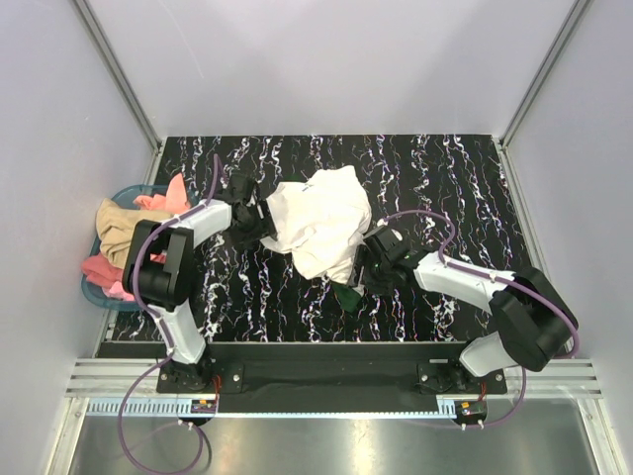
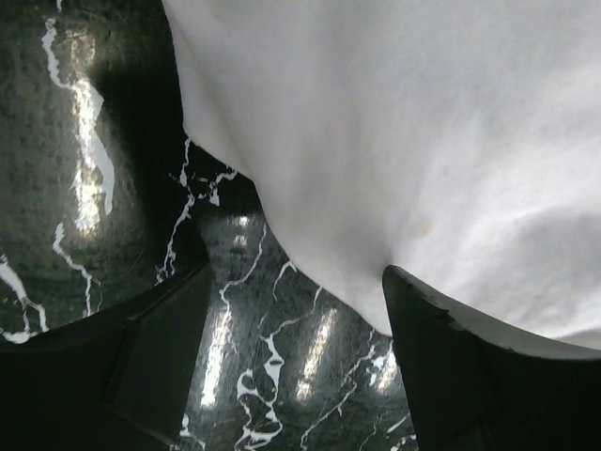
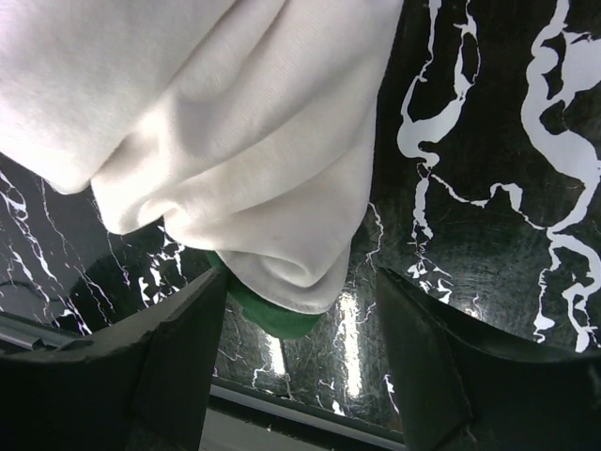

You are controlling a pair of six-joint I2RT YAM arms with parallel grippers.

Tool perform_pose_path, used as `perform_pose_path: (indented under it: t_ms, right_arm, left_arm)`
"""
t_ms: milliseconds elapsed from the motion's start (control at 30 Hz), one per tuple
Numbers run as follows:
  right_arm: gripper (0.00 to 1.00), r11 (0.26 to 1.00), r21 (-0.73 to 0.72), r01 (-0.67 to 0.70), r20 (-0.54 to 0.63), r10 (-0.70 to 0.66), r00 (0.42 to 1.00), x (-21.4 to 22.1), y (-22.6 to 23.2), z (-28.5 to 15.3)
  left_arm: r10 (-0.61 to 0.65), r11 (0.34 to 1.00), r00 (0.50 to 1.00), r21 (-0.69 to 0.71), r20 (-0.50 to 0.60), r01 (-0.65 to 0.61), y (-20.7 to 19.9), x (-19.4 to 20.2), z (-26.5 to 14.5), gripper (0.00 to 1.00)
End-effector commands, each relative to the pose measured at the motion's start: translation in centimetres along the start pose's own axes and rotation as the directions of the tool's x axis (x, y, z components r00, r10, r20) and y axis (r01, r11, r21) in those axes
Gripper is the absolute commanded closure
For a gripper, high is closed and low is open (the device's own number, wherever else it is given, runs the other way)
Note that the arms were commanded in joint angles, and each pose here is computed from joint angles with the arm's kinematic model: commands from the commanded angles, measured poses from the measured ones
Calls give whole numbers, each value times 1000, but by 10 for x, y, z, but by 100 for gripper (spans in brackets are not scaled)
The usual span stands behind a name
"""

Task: Fold and stack the t-shirts
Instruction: Flatten the tshirt out

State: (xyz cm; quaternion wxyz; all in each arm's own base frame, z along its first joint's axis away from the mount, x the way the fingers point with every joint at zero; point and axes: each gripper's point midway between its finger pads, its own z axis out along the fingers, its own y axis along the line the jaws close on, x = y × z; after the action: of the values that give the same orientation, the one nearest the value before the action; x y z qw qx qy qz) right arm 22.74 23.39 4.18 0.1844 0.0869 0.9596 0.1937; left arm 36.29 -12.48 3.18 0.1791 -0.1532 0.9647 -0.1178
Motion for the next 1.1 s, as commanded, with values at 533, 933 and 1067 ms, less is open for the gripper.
perform_pose_path:
  t_ms: [533, 933, 1067]
  right_arm:
    - [100, 999, -29, 17, 227, -10, 974, -51, 23, -38]
    - [100, 998, -62, 23, 626, 21, 780, -132, 33, -238]
    - [100, 992, -129, -6, 622, 85, 778, -120, 27, -247]
  left_arm:
    - [1, 947, 955, 306, 297, -96, -93, -99, -112, 100]
    - [33, 956, 946, 266, 323, -124, -74, -69, -151, 51]
    - [88, 963, 976, 232, 199, -134, -66, -38, -103, 41]
